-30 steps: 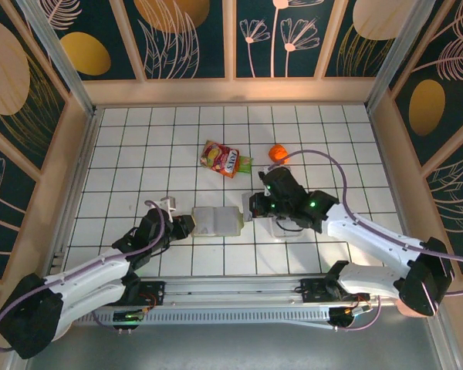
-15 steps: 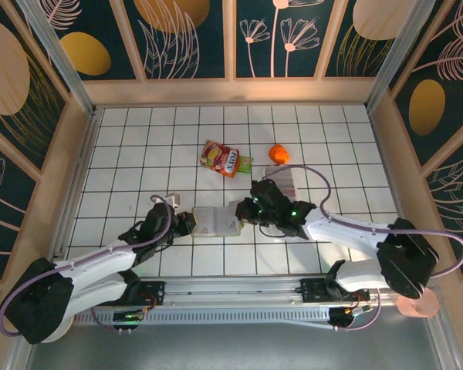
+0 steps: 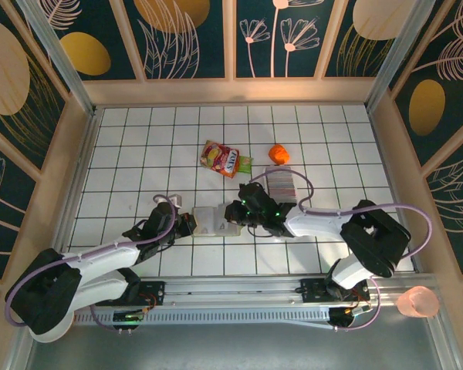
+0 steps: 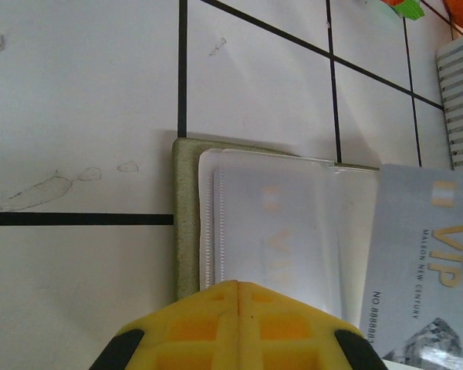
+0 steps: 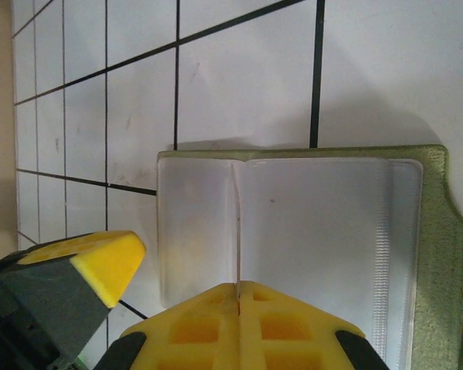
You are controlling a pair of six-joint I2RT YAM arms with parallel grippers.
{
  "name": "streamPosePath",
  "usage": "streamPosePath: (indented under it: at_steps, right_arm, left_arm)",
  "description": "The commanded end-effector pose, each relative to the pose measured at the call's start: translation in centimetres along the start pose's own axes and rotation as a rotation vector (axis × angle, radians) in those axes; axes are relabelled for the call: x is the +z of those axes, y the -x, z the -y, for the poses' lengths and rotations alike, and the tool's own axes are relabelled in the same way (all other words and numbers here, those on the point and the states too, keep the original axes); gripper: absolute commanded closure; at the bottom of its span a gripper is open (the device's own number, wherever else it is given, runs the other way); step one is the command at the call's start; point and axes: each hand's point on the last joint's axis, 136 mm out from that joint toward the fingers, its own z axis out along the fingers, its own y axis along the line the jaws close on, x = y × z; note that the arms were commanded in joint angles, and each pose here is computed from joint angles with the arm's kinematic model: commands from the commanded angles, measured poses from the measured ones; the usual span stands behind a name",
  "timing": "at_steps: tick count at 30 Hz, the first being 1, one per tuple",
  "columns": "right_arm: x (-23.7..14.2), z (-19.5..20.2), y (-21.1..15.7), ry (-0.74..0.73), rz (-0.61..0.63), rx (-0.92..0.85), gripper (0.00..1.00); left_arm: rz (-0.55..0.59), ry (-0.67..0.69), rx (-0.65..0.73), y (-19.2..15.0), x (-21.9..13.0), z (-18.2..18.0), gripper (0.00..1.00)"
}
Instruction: Put the credit cards into the card holder
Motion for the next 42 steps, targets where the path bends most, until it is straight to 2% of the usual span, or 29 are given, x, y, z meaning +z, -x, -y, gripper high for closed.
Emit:
streamPosePath:
  at_steps: [1,23,42]
  right_arm:
    - [0.4,-0.4,-0.1,0.024,0.011,0.010,1.00]
    - [2.3,-1.1,-1.5,0.089,-0.041,0.071,1.00]
    - [3.6,-0.9,-2.4,0.082,-0.086,0.077,1.00]
  left_arm:
    - [0.026,0.014,0.028,0.6,0.0,0.0,1.00]
    - [0.035,0.090,0.039,-0.2,0.0,-2.4,1.00]
    - [0.015,0.093,0.045,-0.6,0.4,-2.6,1.00]
